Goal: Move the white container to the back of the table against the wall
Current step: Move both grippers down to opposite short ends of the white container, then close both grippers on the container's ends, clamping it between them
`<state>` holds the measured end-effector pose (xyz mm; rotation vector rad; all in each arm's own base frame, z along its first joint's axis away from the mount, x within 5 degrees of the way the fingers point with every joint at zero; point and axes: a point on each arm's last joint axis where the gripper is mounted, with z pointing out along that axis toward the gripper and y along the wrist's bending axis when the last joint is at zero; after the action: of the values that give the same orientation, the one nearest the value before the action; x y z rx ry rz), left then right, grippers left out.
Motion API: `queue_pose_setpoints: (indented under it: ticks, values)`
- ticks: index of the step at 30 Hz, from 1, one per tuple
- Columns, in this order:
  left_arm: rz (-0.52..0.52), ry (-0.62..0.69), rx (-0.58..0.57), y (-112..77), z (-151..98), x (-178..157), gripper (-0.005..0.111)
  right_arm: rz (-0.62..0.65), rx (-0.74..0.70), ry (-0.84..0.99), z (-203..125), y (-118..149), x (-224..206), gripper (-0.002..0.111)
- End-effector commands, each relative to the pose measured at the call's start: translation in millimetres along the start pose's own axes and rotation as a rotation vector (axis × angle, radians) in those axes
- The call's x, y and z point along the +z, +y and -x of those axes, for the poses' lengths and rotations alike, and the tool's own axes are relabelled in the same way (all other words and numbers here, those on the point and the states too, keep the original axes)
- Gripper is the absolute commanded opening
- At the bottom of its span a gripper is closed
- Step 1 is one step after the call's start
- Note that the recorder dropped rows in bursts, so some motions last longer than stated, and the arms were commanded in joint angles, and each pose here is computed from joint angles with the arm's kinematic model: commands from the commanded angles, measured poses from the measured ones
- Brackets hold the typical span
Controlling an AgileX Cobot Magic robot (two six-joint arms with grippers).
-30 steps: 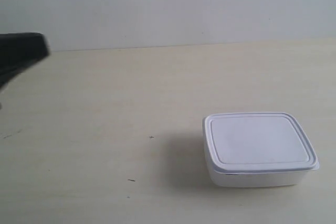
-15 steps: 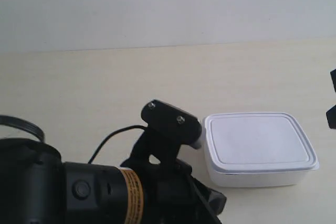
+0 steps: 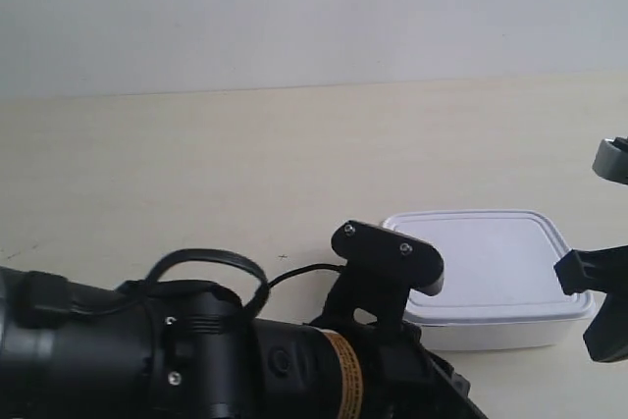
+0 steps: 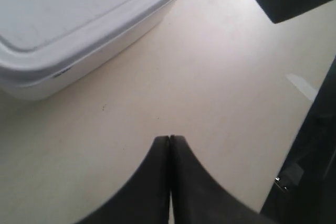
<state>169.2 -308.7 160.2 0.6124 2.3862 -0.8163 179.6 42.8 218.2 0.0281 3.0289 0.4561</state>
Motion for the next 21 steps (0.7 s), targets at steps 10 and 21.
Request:
queue_pose_setpoints:
  ticks: [10,21]
  values:
    - [0.015,0.005,-0.021,-3.3,12,31,0.000,-0.061,-0.031,0.090,16,-9,33,0.000]
    - [0.101,0.052,-0.048,17.1,12,39,0.000,-0.122,-0.055,0.081,26,6,65,0.000]
